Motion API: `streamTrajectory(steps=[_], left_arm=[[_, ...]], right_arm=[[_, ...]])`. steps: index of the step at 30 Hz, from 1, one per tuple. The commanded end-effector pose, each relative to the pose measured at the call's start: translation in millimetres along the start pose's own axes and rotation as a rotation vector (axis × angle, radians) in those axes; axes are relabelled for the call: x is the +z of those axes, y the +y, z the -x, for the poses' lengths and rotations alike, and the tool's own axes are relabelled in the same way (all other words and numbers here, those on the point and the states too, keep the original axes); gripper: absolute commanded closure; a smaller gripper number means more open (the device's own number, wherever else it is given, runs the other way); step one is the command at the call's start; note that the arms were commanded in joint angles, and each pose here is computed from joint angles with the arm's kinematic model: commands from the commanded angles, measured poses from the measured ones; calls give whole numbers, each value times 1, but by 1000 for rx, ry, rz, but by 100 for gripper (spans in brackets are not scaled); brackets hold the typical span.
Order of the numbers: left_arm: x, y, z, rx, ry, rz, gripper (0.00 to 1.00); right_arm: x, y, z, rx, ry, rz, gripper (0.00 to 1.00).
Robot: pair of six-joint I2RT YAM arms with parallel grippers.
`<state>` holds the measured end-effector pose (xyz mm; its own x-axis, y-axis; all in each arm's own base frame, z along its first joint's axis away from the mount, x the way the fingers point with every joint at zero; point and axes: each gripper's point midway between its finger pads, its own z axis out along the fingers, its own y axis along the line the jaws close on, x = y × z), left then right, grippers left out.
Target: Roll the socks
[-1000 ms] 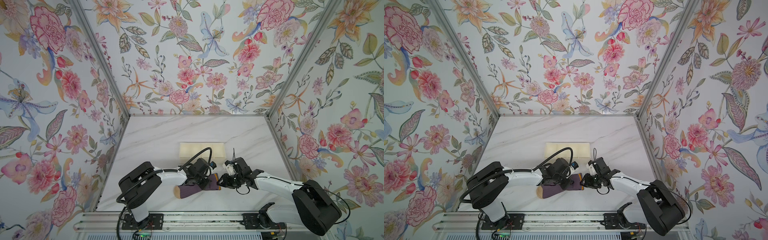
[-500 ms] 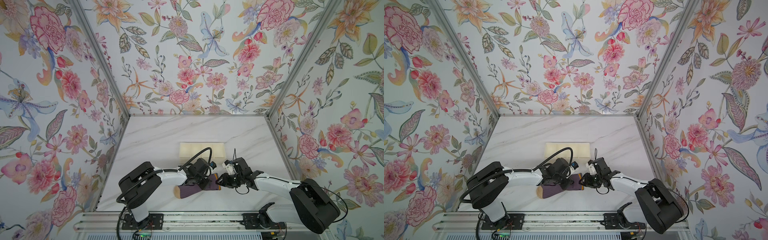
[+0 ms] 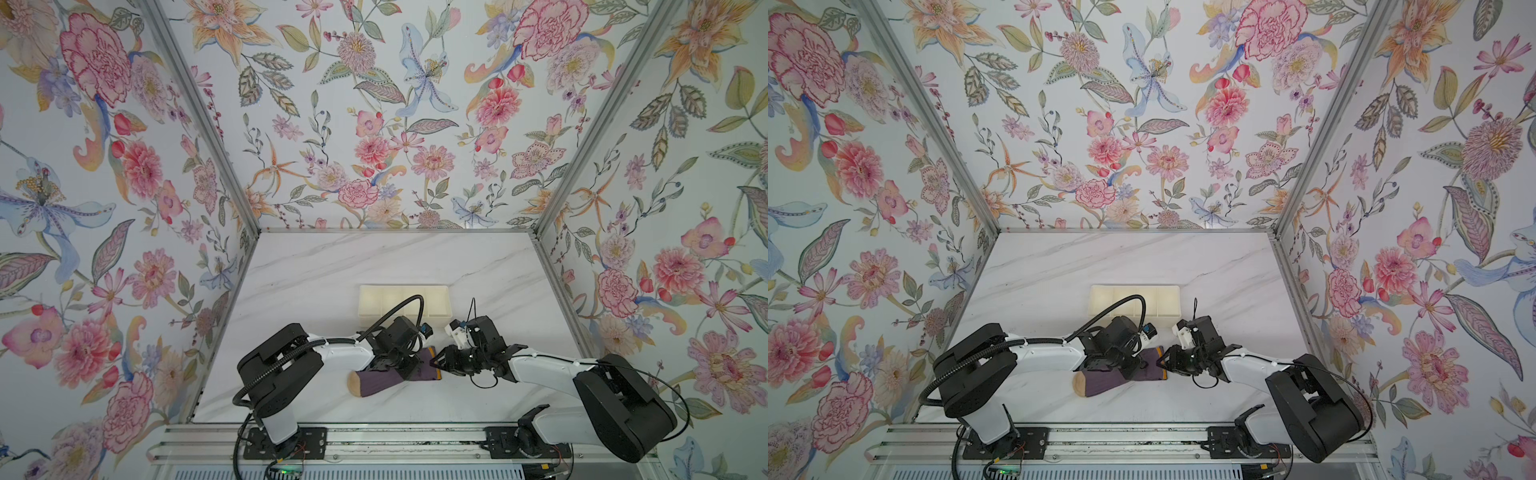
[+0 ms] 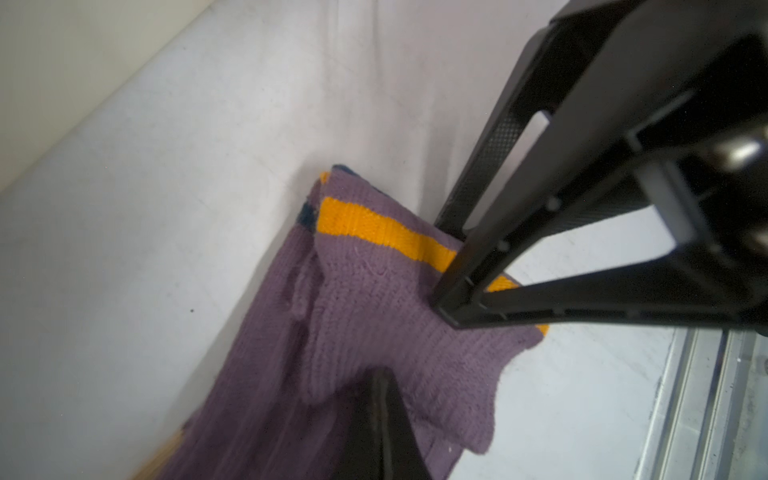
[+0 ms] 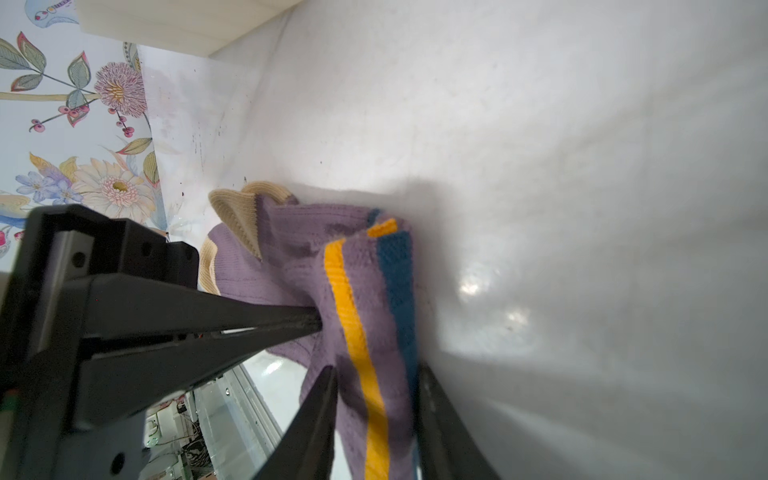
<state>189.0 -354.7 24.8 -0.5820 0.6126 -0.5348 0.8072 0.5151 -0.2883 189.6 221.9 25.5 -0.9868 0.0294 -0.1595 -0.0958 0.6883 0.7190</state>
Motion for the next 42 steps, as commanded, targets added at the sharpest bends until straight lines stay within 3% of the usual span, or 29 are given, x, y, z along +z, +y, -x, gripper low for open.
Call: streamTrajectory(steps=[1,17,35,42], left_arm=[[-1,2,0,3,6,-1,97],[-2,2,4,-3,-9,-11,97],[-6,2,9,-11,-42,-25,97],[-6,2,7,-16,-46,-31,97]], right_arm=[[2,-31,-19,79,39,-95,66],[-10,-3,0,7,-36,-44,76],[-7,7,3,-26,-32,-52,73],[-6,6,4,-28,-38,-62,82]])
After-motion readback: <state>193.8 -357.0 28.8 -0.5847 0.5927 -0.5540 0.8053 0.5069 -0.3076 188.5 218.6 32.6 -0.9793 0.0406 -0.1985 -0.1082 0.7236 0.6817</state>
